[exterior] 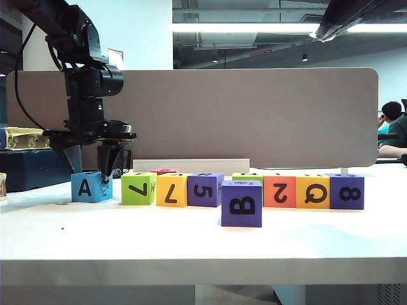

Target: Select the appropriate blocks from the scattered letter blocks on the table and arrange them in a row to spell out "LEARNING".

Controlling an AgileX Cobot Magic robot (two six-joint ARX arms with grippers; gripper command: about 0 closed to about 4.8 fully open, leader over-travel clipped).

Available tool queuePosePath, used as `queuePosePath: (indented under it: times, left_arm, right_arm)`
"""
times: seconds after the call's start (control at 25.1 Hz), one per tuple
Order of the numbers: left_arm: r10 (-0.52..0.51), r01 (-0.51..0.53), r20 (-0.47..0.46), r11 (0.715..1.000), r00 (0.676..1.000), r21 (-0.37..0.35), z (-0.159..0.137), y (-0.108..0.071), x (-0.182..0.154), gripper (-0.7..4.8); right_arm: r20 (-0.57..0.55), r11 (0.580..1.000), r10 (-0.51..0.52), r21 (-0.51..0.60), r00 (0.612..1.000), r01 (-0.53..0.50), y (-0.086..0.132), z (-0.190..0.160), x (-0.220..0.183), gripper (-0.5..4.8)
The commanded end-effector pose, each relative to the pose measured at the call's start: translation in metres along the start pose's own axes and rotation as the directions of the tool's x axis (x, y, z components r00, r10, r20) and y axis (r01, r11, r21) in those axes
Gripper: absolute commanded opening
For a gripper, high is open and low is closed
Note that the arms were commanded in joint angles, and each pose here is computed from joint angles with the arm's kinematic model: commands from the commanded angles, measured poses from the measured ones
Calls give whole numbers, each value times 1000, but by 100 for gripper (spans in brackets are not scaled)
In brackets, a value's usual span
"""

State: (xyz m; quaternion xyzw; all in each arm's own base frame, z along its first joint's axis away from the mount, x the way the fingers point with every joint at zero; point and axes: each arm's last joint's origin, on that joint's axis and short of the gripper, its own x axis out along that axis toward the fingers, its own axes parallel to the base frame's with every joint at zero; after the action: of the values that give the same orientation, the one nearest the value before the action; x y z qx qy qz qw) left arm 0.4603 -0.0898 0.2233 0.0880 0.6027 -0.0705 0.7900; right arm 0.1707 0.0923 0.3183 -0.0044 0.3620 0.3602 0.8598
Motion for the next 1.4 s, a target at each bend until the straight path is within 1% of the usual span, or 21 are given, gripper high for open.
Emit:
queuePosePath:
  times: [0.04, 0.08, 0.24, 0.28, 0.44, 0.52, 0.64, 0.84, 0.92, 0.96, 1.08, 1.16, 1.24, 1.32, 1.36, 1.4]
  left_arm:
    - [-4, 4, -11, 1000, 1000, 8, -1, 0, -2, 273]
    - [-10, 10, -17, 1000, 1000, 9, -2, 0, -2, 273]
    - [-117, 118, -49, 993, 992, 13, -5, -8, -3, 273]
    - [-124, 125, -54, 992, 991, 15, -6, -9, -3, 273]
    - [-134, 137, -68, 990, 989, 33, -7, -21, -3, 273]
    - [-158, 160, -69, 987, 985, 31, -7, -29, -4, 273]
    - [-151, 153, -60, 987, 987, 40, -6, -35, -4, 274]
    - [-151, 153, -63, 988, 986, 29, -7, -35, -9, 288]
    - [-151, 153, -64, 988, 986, 29, -8, -34, -12, 324]
    - [-149, 151, -62, 988, 987, 29, -8, -34, -15, 351]
    - [-136, 137, -52, 990, 989, 31, -7, -33, -21, 351]
    - [-116, 117, -31, 993, 993, 33, -3, -32, -32, 350]
    - [-74, 74, 8, 997, 997, 34, 2, -30, -48, 350]
    - [9, -10, 45, 1000, 999, 28, 6, -25, -61, 342]
    - [59, -60, 56, 998, 997, 25, 7, -24, -65, 331]
    - [86, -88, 59, 996, 995, 22, 7, -22, -67, 321]
  right_arm:
    - [14, 1000, 0, -8, 1000, 0, 1, 2, -1, -2]
    - [14, 1000, 0, -8, 1000, 0, 1, 2, -1, -1]
    - [14, 1000, 0, -9, 1000, 0, 1, 2, -1, -1]
    - [14, 1000, 0, -9, 1000, 0, 1, 2, -1, -2]
    - [14, 1000, 0, -8, 1000, 0, 1, 2, -1, -2]
    - [14, 1000, 0, -9, 1000, 0, 1, 2, -1, -2]
    - [13, 1000, 0, -8, 1000, 0, 1, 2, -1, -2]
    - [14, 1000, 0, -9, 1000, 0, 1, 2, -1, -1]
    - [14, 1000, 0, -9, 1000, 0, 1, 2, -1, -2]
    - [14, 1000, 0, -9, 1000, 0, 1, 2, -1, -2]
    - [14, 1000, 0, -9, 1000, 0, 1, 2, -1, -2]
    - [14, 1000, 1, -8, 1000, 0, 1, 2, -1, -2]
    - [14, 1000, 1, -8, 1000, 0, 1, 2, -1, -2]
    - [14, 1000, 1, -9, 1000, 0, 1, 2, -1, -2]
    - [13, 1000, 1, -9, 1000, 0, 1, 2, -1, -2]
    - [13, 1000, 1, -8, 1000, 0, 1, 2, -1, -2]
